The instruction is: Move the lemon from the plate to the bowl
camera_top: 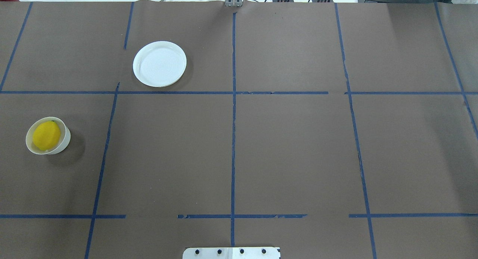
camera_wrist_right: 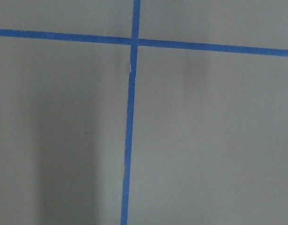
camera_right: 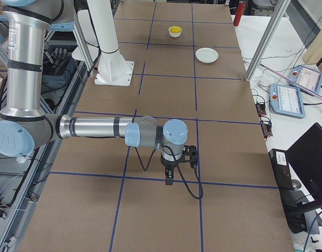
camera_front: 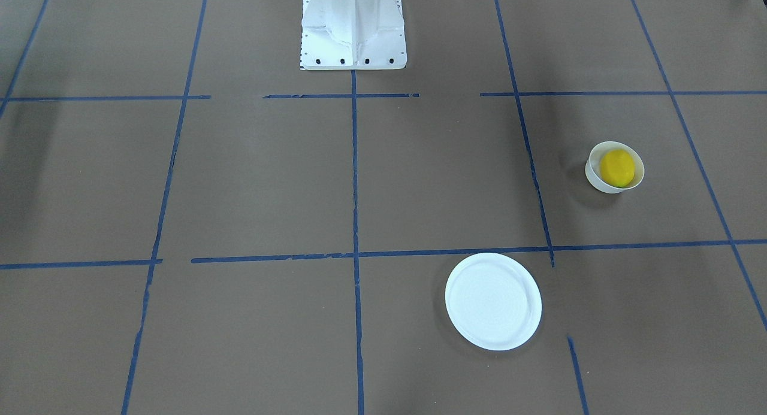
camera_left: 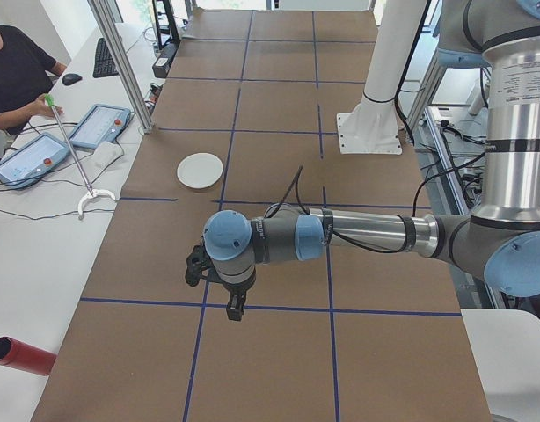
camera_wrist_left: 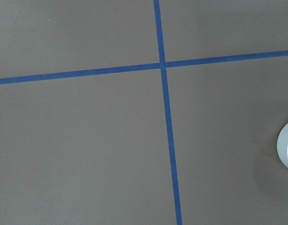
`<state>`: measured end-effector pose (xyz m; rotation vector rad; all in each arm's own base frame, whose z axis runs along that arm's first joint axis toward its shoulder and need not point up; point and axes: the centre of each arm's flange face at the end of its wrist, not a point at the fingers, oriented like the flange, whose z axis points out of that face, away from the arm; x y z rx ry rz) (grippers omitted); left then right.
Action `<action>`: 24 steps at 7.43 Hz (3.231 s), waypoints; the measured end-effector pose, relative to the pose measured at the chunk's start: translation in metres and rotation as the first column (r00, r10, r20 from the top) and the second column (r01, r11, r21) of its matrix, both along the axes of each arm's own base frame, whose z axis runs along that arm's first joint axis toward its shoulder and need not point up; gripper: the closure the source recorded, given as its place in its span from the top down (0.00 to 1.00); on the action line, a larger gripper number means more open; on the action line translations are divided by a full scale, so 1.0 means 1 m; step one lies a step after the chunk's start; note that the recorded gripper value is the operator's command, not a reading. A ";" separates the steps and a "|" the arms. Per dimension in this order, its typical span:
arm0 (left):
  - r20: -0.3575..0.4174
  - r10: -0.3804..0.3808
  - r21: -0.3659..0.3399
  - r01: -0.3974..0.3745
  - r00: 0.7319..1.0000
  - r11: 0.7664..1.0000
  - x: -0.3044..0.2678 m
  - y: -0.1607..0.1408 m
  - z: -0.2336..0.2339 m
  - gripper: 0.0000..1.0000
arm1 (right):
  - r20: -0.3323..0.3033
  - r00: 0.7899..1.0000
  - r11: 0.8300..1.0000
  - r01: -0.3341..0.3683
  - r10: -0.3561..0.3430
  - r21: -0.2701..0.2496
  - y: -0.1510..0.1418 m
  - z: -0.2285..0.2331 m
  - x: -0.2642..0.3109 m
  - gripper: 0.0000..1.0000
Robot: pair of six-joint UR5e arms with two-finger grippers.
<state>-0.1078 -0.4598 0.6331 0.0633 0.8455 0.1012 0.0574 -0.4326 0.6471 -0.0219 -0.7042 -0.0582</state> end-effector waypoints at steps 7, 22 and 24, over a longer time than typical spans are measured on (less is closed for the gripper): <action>0.058 0.016 -0.015 -0.015 0.998 1.000 0.000 -0.007 0.008 1.00 | 0.000 1.000 1.000 0.000 0.000 0.000 0.000 0.000 0.000 1.00; 0.082 0.022 0.018 -0.023 0.996 1.000 -0.001 -0.018 0.002 1.00 | 0.000 1.000 1.000 0.000 0.000 0.000 0.000 0.000 0.000 1.00; 0.082 0.021 0.019 -0.023 0.996 1.000 -0.001 -0.018 0.001 1.00 | 0.000 1.000 1.000 0.000 0.000 0.000 0.000 0.000 0.000 1.00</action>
